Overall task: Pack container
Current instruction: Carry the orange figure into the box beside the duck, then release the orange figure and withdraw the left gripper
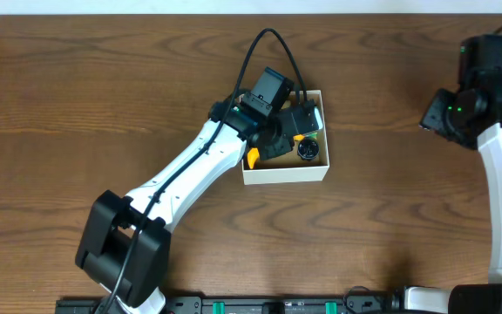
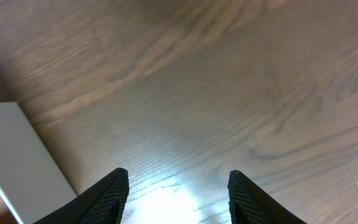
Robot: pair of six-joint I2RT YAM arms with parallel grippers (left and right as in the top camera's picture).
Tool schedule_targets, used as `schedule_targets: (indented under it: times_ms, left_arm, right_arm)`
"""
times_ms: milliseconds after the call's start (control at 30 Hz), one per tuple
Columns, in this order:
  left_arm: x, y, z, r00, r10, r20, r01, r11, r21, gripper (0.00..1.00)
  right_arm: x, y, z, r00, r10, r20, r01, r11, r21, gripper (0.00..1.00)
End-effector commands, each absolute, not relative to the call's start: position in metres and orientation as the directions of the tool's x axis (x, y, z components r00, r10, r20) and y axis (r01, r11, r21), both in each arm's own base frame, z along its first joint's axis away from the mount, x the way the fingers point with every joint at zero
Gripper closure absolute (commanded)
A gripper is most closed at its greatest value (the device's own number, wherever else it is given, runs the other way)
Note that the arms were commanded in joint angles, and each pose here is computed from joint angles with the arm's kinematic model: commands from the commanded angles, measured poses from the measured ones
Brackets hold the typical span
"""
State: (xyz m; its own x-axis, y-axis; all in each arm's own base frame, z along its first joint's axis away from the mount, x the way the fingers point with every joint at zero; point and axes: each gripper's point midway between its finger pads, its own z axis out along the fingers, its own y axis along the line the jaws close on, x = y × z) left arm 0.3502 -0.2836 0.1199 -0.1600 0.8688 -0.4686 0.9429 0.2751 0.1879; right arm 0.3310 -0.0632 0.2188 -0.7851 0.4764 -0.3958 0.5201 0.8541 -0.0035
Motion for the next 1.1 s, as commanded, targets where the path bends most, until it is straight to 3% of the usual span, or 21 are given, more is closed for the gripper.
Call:
schedule_targets:
  times_ms: [0,367,400,467,633,833,1067]
  left_arm:
    - [0.353,-0.288,0.113,-0.148,0.872,-0.466,0.951,0.254,0.175,0.94]
    - [0.354,-0.29,0.086,-0.159,0.886,-0.436,0.96,0.241,0.14,0.93]
    - [0.354,-0.29,0.085,-0.16,0.887,-0.434,0.961,0.241,0.138,0.87]
    - [0.354,-0.29,0.085,-0.16,0.886,-0.434,0.961,0.241,0.138,0.58]
    - [0.354,-0.29,0.085,-0.16,0.887,-0.434,0.96,0.241,0.139,0.29]
    - [0.354,-0.29,0.091,-0.155,0.883,-0.443,0.959,0.243,0.148,0.29]
    - [0.354,-0.285,0.13,-0.147,0.862,-0.484,0.94,0.274,0.203,0.29]
  right_arm:
    - [0.329,-0.068,0.221,-0.766,0.509,-0.392,0.546,0.837,0.019,0.45]
    - [0.328,-0.068,0.22,-0.77,0.509,-0.386,0.546,0.838,0.016,0.46]
    - [0.328,-0.068,0.22,-0.773,0.503,-0.386,0.541,0.841,0.013,0.46]
    - [0.327,-0.068,0.22,-0.774,0.503,-0.384,0.541,0.841,0.012,0.46]
    - [0.326,-0.068,0.22,-0.776,0.503,-0.38,0.541,0.841,0.009,0.46]
    - [0.326,-0.068,0.22,-0.776,0.503,-0.38,0.541,0.841,0.009,0.45]
    - [0.326,-0.068,0.22,-0.781,0.496,-0.38,0.534,0.845,0.006,0.45]
